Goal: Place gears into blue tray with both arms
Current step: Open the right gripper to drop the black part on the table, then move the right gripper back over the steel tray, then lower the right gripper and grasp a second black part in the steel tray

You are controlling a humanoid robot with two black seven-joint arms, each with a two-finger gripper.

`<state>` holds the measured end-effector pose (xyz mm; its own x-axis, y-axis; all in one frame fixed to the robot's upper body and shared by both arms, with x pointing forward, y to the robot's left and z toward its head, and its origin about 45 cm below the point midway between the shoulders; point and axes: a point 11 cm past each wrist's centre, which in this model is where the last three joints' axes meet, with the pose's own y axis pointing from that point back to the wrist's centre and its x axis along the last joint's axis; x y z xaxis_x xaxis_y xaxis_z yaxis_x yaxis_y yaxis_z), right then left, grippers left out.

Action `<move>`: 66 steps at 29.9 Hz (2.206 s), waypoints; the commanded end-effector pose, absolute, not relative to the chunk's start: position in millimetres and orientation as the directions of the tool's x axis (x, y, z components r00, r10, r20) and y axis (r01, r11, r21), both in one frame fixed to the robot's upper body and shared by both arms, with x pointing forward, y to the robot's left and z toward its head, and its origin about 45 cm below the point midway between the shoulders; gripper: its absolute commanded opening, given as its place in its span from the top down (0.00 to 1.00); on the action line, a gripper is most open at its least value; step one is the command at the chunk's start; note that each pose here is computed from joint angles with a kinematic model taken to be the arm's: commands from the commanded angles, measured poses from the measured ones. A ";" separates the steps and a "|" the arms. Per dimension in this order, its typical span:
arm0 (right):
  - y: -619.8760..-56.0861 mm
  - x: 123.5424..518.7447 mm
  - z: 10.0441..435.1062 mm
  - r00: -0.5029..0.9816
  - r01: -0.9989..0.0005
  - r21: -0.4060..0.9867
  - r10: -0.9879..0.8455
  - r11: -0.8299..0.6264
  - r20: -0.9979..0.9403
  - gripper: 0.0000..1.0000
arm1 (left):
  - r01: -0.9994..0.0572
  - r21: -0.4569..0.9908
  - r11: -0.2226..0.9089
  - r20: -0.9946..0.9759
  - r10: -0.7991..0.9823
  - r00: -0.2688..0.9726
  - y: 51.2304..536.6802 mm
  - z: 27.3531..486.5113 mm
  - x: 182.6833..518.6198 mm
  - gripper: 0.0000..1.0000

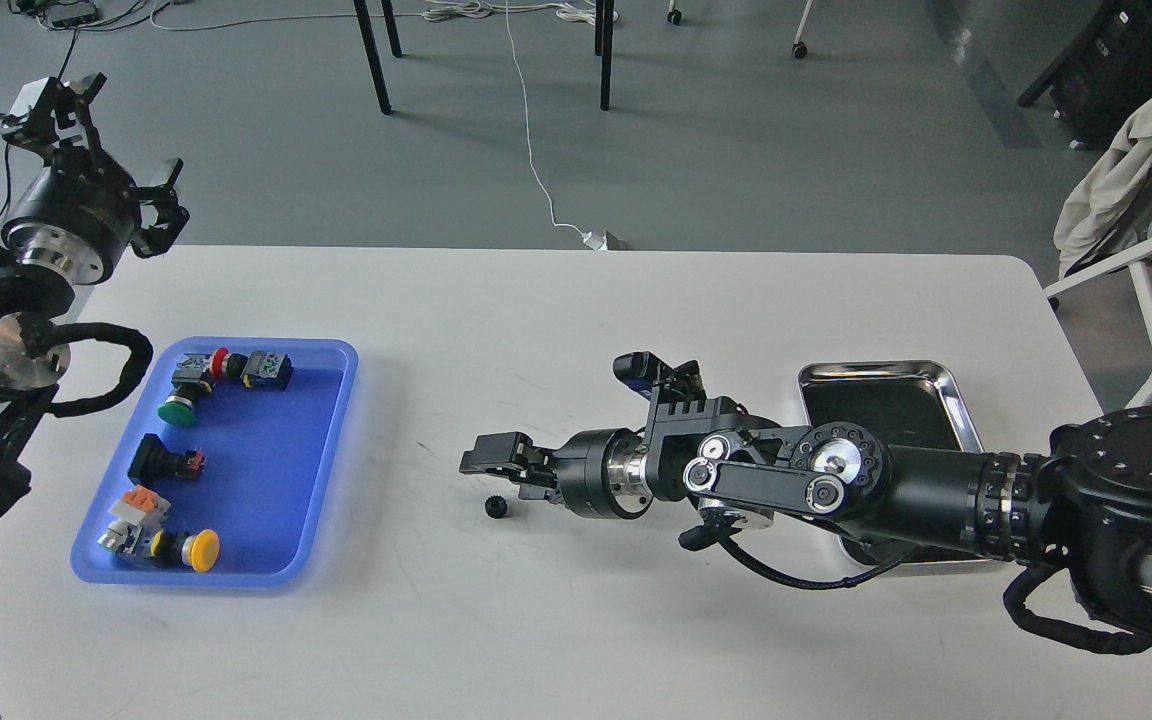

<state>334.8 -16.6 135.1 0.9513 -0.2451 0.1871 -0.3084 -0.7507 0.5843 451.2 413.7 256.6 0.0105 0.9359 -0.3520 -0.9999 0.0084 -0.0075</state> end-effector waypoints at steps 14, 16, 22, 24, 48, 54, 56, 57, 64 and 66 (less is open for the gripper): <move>-53.3 393.6 258.1 0.900 -0.435 0.321 -0.396 -0.841 0.181 0.03 | -1.000 0.001 0.000 -0.330 0.944 -0.001 419.3 256.5 449.9 0.02; -81.4 389.9 259.8 0.902 -0.430 0.356 -0.381 -0.830 0.201 0.03 | -1.000 0.002 -0.001 -0.329 0.944 -0.002 420.1 256.1 449.4 0.02; -182.4 365.3 257.6 0.912 -0.411 0.529 -0.326 -0.742 0.251 0.03 | -1.000 0.004 -0.006 -0.324 0.946 -0.007 423.2 256.1 448.2 0.02; -209.0 356.8 253.6 0.915 -0.402 0.594 -0.293 -0.696 0.276 0.03 | -1.000 0.004 -0.006 -0.324 0.946 -0.007 423.2 256.1 448.2 0.02; -332.0 306.7 173.2 0.929 -0.319 0.919 0.115 -0.231 0.351 0.01 | -1.000 0.011 -0.010 -0.324 0.946 -0.013 424.5 252.5 446.9 0.02; -341.5 305.3 161.9 0.935 -0.318 0.925 0.092 -0.207 0.342 0.01 | -1.000 0.011 -0.010 -0.326 0.945 -0.013 423.7 251.7 447.0 0.02; -343.6 308.4 159.9 0.935 -0.322 0.926 0.087 -0.198 0.344 0.02 | -1.000 0.012 -0.009 -0.325 0.946 -0.012 423.9 252.1 447.0 0.02; -342.6 309.9 158.8 0.934 -0.324 0.925 0.087 -0.198 0.346 0.02 | -1.000 0.012 -0.011 -0.323 0.946 -0.014 425.0 252.2 446.8 0.02; -330.7 318.3 149.6 0.932 -0.325 0.923 0.095 -0.209 0.349 0.05 | -1.000 0.011 -0.009 -0.327 0.945 -0.012 423.4 252.1 447.2 0.02; -326.4 318.6 148.3 0.932 -0.321 0.922 0.101 -0.216 0.348 0.06 | -1.000 0.011 -0.006 -0.326 0.945 -0.010 423.0 251.8 447.1 0.02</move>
